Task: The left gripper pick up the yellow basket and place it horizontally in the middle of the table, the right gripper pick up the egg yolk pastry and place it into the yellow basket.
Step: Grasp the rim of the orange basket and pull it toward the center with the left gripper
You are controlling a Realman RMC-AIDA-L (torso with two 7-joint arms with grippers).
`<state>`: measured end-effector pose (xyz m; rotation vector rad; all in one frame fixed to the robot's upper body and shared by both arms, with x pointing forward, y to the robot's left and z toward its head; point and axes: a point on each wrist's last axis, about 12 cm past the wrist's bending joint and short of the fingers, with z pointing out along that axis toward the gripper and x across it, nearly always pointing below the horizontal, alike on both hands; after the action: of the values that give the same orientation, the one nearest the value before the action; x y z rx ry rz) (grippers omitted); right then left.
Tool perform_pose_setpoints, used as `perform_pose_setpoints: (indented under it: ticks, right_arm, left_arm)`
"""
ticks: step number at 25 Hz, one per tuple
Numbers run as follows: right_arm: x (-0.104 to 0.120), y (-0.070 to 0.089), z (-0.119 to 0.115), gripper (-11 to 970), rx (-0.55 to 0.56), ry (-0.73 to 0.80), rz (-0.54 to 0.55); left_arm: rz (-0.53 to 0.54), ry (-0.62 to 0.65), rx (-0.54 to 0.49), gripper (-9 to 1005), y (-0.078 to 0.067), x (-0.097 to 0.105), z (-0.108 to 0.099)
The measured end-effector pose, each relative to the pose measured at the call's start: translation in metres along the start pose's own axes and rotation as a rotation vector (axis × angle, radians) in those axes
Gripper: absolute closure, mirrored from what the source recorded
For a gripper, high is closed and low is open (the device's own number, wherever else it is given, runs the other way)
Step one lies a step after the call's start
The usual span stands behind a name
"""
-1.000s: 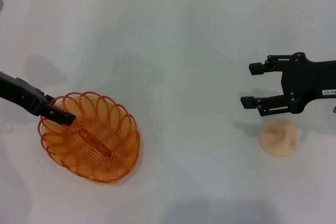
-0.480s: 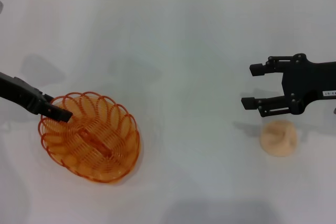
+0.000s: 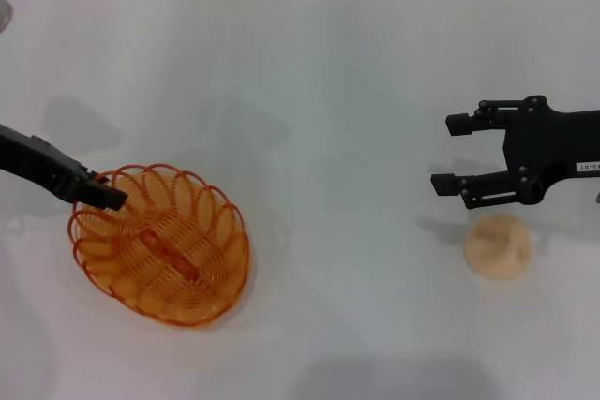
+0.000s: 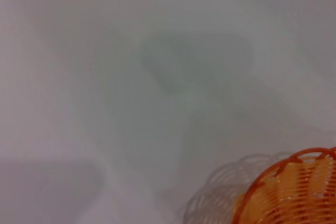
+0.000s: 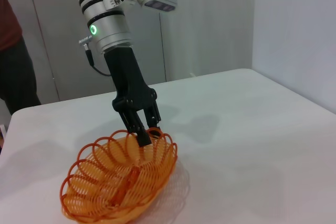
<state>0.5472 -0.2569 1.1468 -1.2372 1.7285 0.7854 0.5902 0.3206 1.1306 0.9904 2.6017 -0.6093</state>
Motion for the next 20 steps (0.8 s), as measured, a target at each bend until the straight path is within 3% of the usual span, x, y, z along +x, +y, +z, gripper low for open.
perform_pose_setpoints:
  ticks: [9,20]
  right_arm:
    - [0.0,0.0,0.0,160,0.0,0.0,-0.001]
    - [-0.0001,-0.0001,-0.0008,159,0.003,-0.001,-0.002]
  left_arm:
    - [-0.005,-0.005,0.005,595,0.0,0.002,0.0042]
    - [0.002,-0.009,0.006,601,-0.001,0.0019,0.008]
